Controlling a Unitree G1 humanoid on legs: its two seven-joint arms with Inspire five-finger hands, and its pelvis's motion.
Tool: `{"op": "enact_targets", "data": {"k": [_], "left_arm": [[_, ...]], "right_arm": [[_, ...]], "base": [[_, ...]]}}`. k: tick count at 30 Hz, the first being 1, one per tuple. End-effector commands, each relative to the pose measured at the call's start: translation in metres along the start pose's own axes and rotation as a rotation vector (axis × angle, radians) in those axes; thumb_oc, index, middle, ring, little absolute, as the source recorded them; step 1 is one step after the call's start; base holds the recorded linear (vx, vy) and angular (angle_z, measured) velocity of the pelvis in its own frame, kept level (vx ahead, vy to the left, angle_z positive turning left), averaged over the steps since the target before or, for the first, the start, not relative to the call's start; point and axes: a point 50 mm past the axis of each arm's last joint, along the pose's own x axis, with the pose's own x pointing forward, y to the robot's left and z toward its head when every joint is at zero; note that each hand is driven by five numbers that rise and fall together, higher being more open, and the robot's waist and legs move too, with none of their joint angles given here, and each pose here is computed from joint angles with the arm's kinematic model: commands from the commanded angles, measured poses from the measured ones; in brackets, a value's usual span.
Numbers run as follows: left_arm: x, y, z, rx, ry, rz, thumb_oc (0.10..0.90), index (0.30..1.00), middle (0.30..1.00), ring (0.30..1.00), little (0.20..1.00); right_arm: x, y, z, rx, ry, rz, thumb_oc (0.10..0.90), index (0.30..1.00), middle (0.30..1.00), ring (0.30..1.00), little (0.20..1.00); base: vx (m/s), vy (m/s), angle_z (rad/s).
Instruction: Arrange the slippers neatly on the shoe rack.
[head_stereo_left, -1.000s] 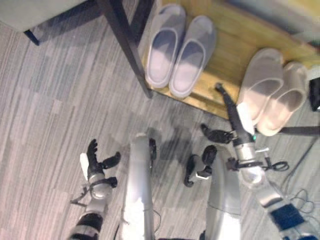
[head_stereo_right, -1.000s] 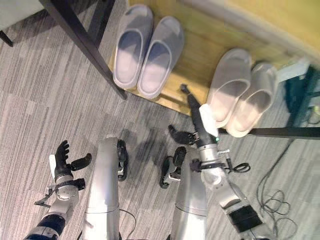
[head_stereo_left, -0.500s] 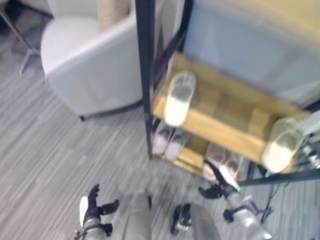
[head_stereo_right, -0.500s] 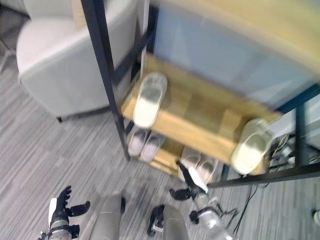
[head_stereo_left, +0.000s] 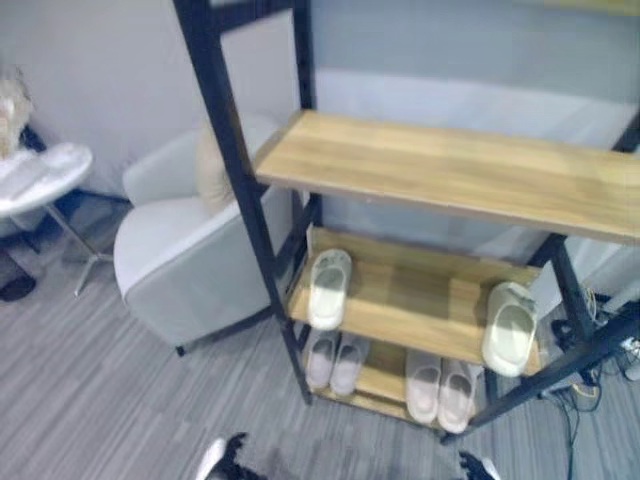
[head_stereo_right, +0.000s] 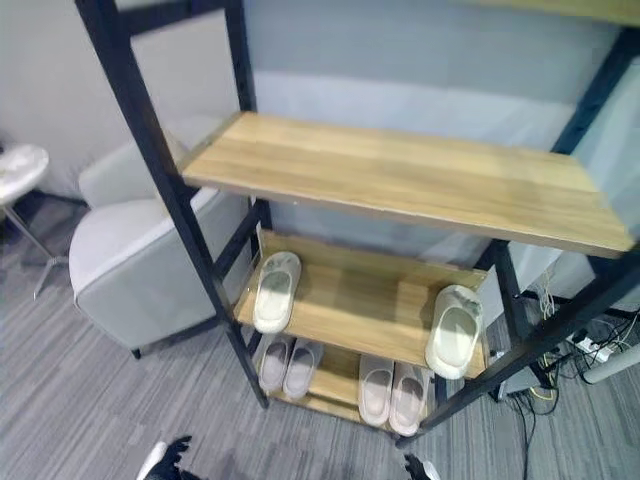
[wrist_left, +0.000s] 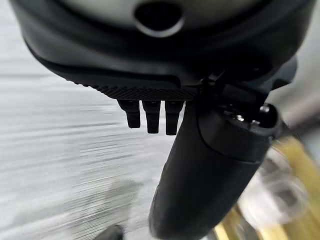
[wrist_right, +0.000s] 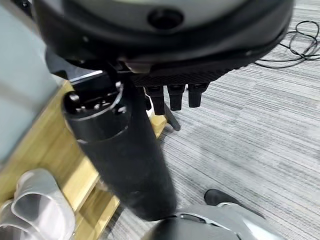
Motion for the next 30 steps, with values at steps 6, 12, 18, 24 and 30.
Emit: {"op": "enact_targets", "data": {"k": [6, 12, 18, 24, 30], "left_arm": [[0.008, 0.043, 0.086, -0.081, -0.408, 0.057, 0.8, 0.9, 0.9, 0.9, 0.9], [0.0, 0.014, 0.059, -0.125, -0.359, -0.038, 0.8, 0.9, 0.9, 0.9, 0.9], [-0.069, 0.102, 0.117, -0.094, -0.918, 0.05, 0.8, 0.9, 0.9, 0.9, 0.9], [-0.109, 0.107, 0.162, -0.131, -1.184, -0.122, 0.8, 0.9, 0.9, 0.9, 0.9], [-0.126, 0.101, 0.197, -0.211, -1.334, -0.233, 0.8, 0.9, 0.9, 0.9, 0.9]], "right_arm": [[0.008, -0.03, 0.008, -0.045, -0.029, -0.089, 0.8, 0.9, 0.9, 0.9, 0.9], [0.004, -0.015, 0.004, -0.091, -0.041, -0.046, 0.8, 0.9, 0.9, 0.9, 0.9], [0.002, -0.02, 0.0, -0.1, -0.044, -0.07, 0.8, 0.9, 0.9, 0.9, 0.9], [0.002, -0.019, -0.002, -0.114, -0.025, -0.055, 0.8, 0.9, 0.9, 0.9, 0.9], [0.001, -0.014, -0.003, -0.125, -0.018, -0.032, 0.8, 0.9, 0.9, 0.9, 0.9]], "base": [[-0.01, -0.05, 0.02], [0.0, -0.042, 0.12], [0.0, -0.014, -0.03], [0.01, -0.041, 0.02], [0.02, -0.03, -0.01]]}}
